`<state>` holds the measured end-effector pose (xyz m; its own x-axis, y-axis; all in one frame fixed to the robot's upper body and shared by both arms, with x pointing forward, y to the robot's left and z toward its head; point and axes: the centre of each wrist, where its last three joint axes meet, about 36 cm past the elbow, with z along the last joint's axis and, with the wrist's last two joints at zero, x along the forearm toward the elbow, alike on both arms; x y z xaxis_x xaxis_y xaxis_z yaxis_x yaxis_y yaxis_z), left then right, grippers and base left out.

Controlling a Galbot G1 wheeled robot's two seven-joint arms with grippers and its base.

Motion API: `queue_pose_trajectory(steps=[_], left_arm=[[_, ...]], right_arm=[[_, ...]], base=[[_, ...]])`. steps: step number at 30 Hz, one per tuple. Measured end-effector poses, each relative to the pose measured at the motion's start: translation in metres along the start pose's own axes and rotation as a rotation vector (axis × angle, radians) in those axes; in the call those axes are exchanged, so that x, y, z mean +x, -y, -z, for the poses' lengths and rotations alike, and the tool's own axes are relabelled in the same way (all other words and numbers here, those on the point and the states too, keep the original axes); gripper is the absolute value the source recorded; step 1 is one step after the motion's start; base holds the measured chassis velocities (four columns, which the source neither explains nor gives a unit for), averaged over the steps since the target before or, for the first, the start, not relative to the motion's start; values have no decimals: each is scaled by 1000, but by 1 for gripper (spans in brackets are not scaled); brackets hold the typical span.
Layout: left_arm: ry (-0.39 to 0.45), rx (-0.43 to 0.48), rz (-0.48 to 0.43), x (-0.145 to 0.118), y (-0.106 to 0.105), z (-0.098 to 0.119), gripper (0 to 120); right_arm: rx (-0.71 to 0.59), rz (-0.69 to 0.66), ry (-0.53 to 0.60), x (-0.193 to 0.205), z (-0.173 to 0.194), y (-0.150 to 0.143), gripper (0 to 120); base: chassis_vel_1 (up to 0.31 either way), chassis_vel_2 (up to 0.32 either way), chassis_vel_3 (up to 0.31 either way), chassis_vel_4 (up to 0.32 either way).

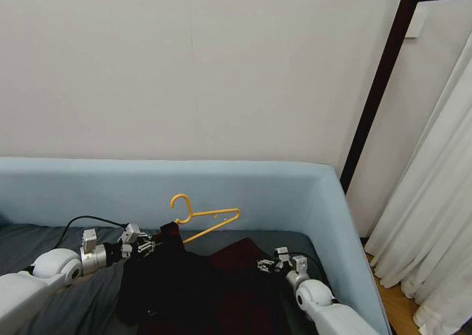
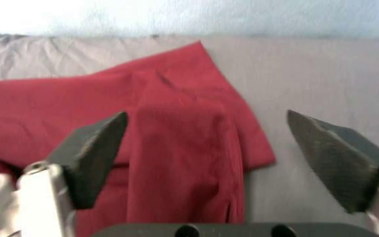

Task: Pick up the clothes from the sofa and hang them on the clothes hanger.

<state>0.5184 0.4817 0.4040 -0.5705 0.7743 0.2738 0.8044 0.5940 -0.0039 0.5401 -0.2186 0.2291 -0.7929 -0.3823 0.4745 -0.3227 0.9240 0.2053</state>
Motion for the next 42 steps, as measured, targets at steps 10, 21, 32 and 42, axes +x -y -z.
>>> queue_pose_trajectory(steps=[10, 21, 32, 42], left_arm=[[-2, -2, -16, -8, -1, 0, 7], [-2, -5, -18, -9, -1, 2, 7], [1, -3, -24, -11, -1, 1, 7], [-15, -9, -44, -11, 5, -3, 7]], right_arm=[[-8, 25, -9, -11, -10, 1, 53], [7, 43, -31, -15, -15, 2, 12], [26, 47, -41, -17, -15, 3, 0], [69, 17, 12, 2, 13, 23, 0]], base=[[0, 0, 0, 0], [0, 0, 0, 0], [0, 0, 0, 0], [0, 0, 0, 0]])
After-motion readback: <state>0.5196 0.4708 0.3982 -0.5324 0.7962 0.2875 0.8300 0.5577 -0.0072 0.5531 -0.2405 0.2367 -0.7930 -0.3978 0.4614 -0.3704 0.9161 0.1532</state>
